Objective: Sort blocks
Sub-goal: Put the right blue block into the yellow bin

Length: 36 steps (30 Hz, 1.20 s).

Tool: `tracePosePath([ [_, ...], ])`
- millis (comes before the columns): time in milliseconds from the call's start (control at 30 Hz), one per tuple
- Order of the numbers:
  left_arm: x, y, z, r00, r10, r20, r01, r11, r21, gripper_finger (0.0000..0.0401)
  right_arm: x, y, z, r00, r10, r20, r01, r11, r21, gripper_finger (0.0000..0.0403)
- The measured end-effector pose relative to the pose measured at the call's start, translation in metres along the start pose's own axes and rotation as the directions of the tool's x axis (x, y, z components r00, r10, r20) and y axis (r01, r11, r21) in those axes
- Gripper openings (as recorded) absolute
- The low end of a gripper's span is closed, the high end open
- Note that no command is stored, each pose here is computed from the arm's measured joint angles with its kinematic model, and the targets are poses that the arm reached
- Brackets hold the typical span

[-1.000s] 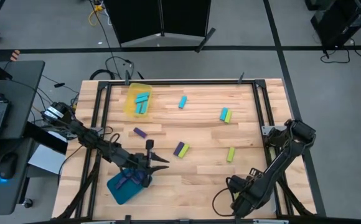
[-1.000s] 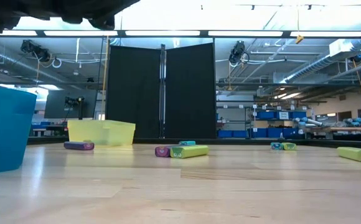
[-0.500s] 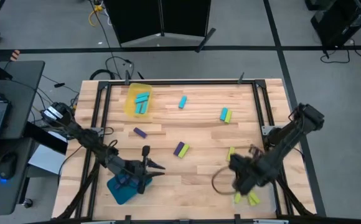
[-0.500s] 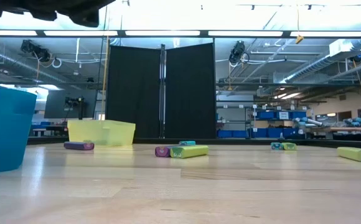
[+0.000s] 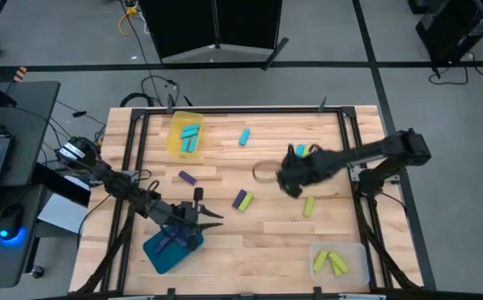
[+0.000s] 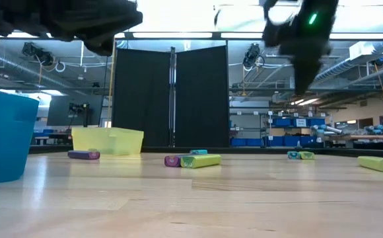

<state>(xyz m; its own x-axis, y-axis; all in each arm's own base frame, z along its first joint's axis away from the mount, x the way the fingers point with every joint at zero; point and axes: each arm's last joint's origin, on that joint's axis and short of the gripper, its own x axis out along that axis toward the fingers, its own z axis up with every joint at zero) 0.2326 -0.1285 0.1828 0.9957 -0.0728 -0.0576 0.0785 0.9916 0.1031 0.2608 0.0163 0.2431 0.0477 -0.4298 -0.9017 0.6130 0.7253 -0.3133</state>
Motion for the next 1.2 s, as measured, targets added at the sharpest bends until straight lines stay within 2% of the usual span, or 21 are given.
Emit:
tracePosePath([
  [100,-0.001,0.004,-0.002,1.000,0.010,0.013,-0.010,1.000,-0.008,0.0089,0.033,-0.022,0.012,0.999,-0.036,-0.034,0.040,0.991,0.128,0.0008],
  [233,-0.001,0.007,-0.003,1.000,0.019,0.014,-0.019,1.000,-0.005,0.0089,0.072,-0.046,0.020,0.998,-0.024,-0.059,0.039,0.958,0.285,0.0016],
  [367,0.000,0.010,-0.002,0.999,0.031,0.021,-0.031,0.999,-0.005,0.0089,0.100,-0.061,0.018,0.999,-0.020,-0.041,0.033,0.935,0.352,0.0010],
  [567,0.002,0.014,-0.002,0.998,0.050,0.023,-0.050,0.999,-0.008,0.0089,0.122,-0.069,0.013,1.000,-0.004,-0.019,0.011,0.922,0.386,0.0012],
  [833,0.003,0.015,-0.002,0.998,0.055,0.021,-0.055,0.998,-0.012,0.0089,0.134,-0.074,0.006,1.000,-0.007,-0.015,0.013,0.915,0.402,0.0012],
  [1000,0.003,0.015,-0.002,0.998,0.055,0.020,-0.055,0.998,-0.012,0.0089,0.138,-0.075,0.006,1.000,0.007,0.009,-0.010,0.920,0.391,0.0014],
  [1200,0.003,0.015,-0.003,0.998,0.055,0.018,-0.055,0.998,-0.010,0.0089,0.138,-0.071,0.007,0.997,0.072,0.015,-0.073,0.937,0.341,0.0013],
])
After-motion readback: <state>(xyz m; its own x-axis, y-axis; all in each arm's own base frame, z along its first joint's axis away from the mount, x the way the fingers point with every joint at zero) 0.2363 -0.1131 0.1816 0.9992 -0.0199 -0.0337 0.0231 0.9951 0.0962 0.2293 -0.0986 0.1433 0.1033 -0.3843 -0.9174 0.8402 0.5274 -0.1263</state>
